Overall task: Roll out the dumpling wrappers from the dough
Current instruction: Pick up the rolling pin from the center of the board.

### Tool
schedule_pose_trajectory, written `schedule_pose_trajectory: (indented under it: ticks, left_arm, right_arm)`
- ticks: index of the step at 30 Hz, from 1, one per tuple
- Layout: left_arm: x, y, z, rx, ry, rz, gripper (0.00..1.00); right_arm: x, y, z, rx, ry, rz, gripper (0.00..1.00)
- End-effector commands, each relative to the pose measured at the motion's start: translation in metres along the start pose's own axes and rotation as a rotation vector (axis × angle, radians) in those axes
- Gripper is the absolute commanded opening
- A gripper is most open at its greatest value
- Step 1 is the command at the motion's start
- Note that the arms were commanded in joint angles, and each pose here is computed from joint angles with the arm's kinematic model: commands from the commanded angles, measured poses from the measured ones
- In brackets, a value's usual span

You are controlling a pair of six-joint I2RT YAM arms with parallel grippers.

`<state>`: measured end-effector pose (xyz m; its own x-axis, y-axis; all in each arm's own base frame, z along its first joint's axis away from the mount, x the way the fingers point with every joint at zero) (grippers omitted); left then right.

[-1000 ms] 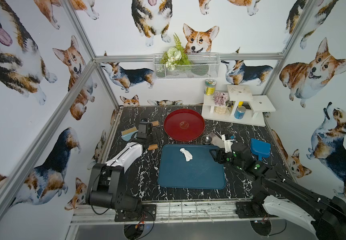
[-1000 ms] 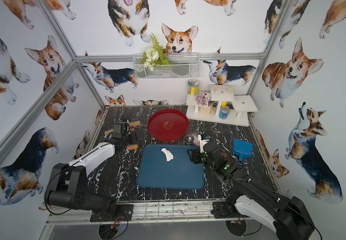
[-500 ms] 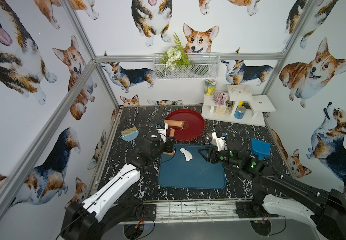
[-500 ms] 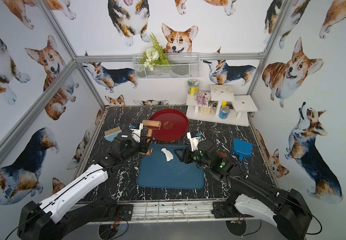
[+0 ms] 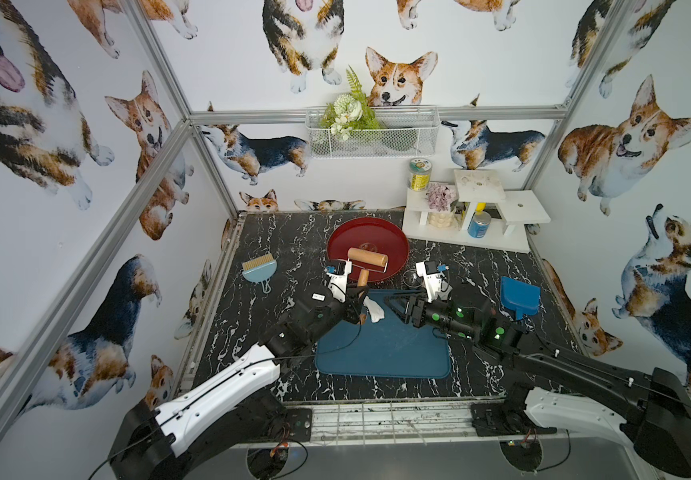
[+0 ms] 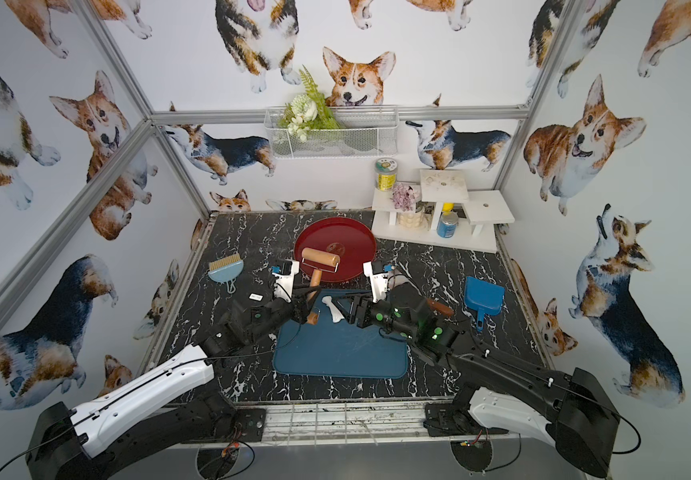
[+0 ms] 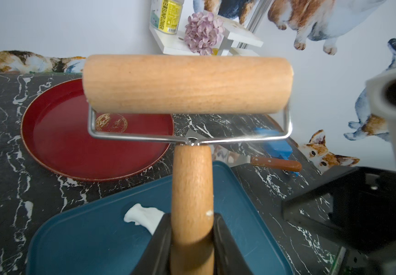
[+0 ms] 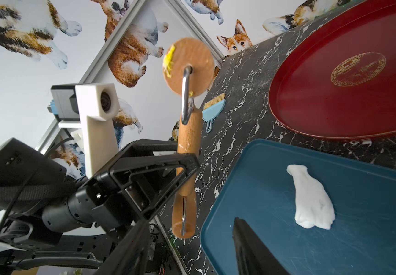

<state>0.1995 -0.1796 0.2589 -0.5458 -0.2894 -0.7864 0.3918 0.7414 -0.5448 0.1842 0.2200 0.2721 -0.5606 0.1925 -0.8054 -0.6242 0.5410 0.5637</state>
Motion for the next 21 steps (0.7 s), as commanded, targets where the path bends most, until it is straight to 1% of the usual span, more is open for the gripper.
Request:
schedule_pose_trajectory:
  ticks: [1,5,14,16,21]
  left_arm:
    - [-0.011,-0.012,0.000,0.049,-0.122,-0.050,0.00]
    - [-0.007,-0.019,0.004,0.069,-0.123,-0.074,0.00]
    - [0.002,-0.039,0.010,0.108,-0.129,-0.063,0.00]
    - [0.004,-0.042,0.010,0.110,-0.135,-0.062,0.00]
    - [0.008,-0.045,0.010,0.108,-0.134,-0.057,0.00]
  right_arm:
    - [-0.016,0.005,0.002,-0.005,-0.121,0.038,0.56]
    - [-0.022,0.004,0.003,0.005,-0.185,0.041,0.54]
    - [-0.034,0.003,0.002,0.067,-0.273,0.011,0.51]
    - [-0.037,0.003,-0.001,0.072,-0.307,0.007,0.48]
    - [-0.043,0.003,-0.004,0.105,-0.349,-0.004,0.34]
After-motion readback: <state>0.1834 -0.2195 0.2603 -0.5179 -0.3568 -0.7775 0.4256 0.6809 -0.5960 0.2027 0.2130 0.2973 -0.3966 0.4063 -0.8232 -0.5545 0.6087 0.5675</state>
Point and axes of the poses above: each gripper's point midway between its finger pads, its own z axis out along the fingers, its own y axis along the line the jaws close on, x = y × z, the point moved 9 cm from there along -z, back along the fingers, and after that the axes turned 13 degrees about -z, right-handed, at the moved point
